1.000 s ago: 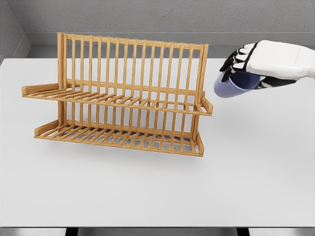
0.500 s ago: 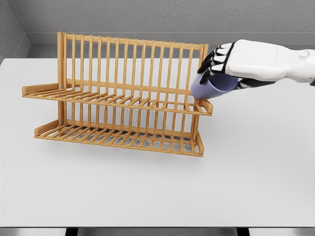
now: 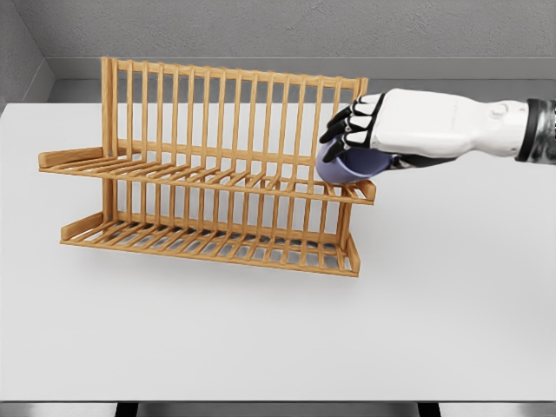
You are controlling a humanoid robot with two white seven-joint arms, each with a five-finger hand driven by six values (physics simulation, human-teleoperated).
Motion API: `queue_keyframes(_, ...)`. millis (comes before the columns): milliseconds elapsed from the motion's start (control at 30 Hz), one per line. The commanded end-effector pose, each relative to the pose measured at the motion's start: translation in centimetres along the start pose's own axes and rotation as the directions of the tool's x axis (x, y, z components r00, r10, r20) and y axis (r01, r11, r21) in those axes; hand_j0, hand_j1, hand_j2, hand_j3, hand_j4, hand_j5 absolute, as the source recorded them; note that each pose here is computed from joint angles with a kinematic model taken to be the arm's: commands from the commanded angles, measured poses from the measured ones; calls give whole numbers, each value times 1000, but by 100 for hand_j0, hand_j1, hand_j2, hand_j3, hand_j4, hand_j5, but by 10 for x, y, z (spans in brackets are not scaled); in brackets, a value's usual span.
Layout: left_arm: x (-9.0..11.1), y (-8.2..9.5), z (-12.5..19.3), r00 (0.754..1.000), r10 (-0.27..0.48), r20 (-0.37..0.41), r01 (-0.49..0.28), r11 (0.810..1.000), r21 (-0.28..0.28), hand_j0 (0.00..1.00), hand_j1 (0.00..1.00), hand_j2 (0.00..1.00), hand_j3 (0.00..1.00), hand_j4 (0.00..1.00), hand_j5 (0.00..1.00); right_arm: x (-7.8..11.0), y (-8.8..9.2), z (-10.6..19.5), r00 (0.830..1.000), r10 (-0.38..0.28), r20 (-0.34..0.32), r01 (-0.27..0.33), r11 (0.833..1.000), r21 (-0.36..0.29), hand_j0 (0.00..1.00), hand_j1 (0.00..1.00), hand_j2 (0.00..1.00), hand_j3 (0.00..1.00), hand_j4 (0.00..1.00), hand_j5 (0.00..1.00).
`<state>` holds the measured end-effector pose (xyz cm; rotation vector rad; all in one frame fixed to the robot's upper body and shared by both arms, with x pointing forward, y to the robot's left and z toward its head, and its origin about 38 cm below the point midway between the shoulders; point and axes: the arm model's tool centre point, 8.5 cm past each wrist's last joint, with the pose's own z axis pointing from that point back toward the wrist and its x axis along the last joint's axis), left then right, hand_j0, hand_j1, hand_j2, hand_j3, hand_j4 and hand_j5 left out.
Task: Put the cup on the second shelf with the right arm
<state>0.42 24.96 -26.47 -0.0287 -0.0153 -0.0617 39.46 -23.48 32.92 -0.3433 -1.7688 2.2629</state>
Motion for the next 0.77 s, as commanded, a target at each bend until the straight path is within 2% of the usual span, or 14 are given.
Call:
queue_keyframes(0, 0, 0, 0, 1000, 1, 0, -1, 1000, 0, 100, 100, 100, 100, 100, 100, 1, 3, -2, 1000, -7, 5, 7, 1000, 10, 83, 83, 83, 83, 83, 83)
queue_keyframes(33, 0, 0, 0, 1000, 1, 0, -1, 1000, 0, 100, 100, 100, 100, 100, 100, 0, 3, -1, 1000, -7, 4, 7, 1000, 12, 98, 98, 98, 98, 98, 98)
queue_keyframes(167, 0, 0, 0, 1000, 1, 0, -1, 1000, 0, 100, 100, 100, 100, 100, 100, 1, 3, -1, 1000, -5, 5, 5, 1000, 12, 100, 100, 100, 100, 100, 100)
queue_keyframes(233, 0, 0, 0, 1000, 1, 0, -1, 1000, 0, 100, 100, 100, 100, 100, 100, -1, -5, 4, 1000, 7, -8, -7, 1000, -7, 100, 100, 100, 100, 100, 100)
queue_keyframes(267, 0, 0, 0, 1000, 1, 0, -1, 1000, 0, 100, 100, 100, 100, 100, 100, -5, -19, 16, 999, 26, -38, -28, 999, -44, 100, 100, 100, 100, 100, 100)
queue_keyframes(300, 0, 0, 0, 1000, 1, 0, -1, 1000, 0, 100, 100, 100, 100, 100, 100, -14, -38, 39, 993, 52, -105, -63, 993, -103, 100, 100, 100, 100, 100, 100)
queue_keyframes(333, 0, 0, 0, 1000, 1, 0, -1, 1000, 0, 100, 100, 100, 100, 100, 100, -24, -39, 60, 985, 37, -167, -57, 992, -116, 100, 100, 100, 100, 100, 100)
queue_keyframes(367, 0, 0, 0, 1000, 1, 0, -1, 1000, 0, 100, 100, 100, 100, 100, 100, -36, -28, 76, 976, -6, -220, -19, 993, -114, 100, 100, 100, 100, 100, 100)
queue_keyframes(433, 0, 0, 0, 1000, -1, 0, 1, 1000, 0, 100, 100, 100, 100, 100, 100, -48, -1, 89, 961, -81, -266, 56, 993, -101, 100, 100, 100, 100, 100, 100)
queue_keyframes(467, 0, 0, 0, 1000, 1, 0, -1, 1000, 0, 100, 100, 100, 100, 100, 100, -52, 20, 92, 949, -136, -283, 112, 989, -100, 100, 100, 100, 100, 100, 100)
queue_keyframes(533, 0, 0, 0, 1000, 1, 0, -1, 1000, 0, 100, 100, 100, 100, 100, 100, -47, 67, 109, 915, -238, -327, 215, 971, -107, 100, 100, 100, 100, 100, 100)
queue_keyframes(567, 0, 0, 0, 1000, 1, 0, -1, 1000, 0, 100, 100, 100, 100, 100, 100, -41, 84, 109, 902, -284, -326, 252, 958, -135, 100, 100, 100, 100, 100, 100)
queue_keyframes(633, 0, 0, 0, 1000, -1, 0, 1, 1000, 0, 100, 100, 100, 100, 100, 100, -37, 99, 96, 891, -343, -296, 291, 934, -206, 100, 100, 100, 100, 100, 100)
queue_keyframes(733, 0, 0, 0, 1000, 1, 0, -1, 1000, 0, 100, 100, 100, 100, 100, 100, -36, 100, 102, 884, -353, -307, 288, 928, -237, 100, 100, 100, 100, 100, 100)
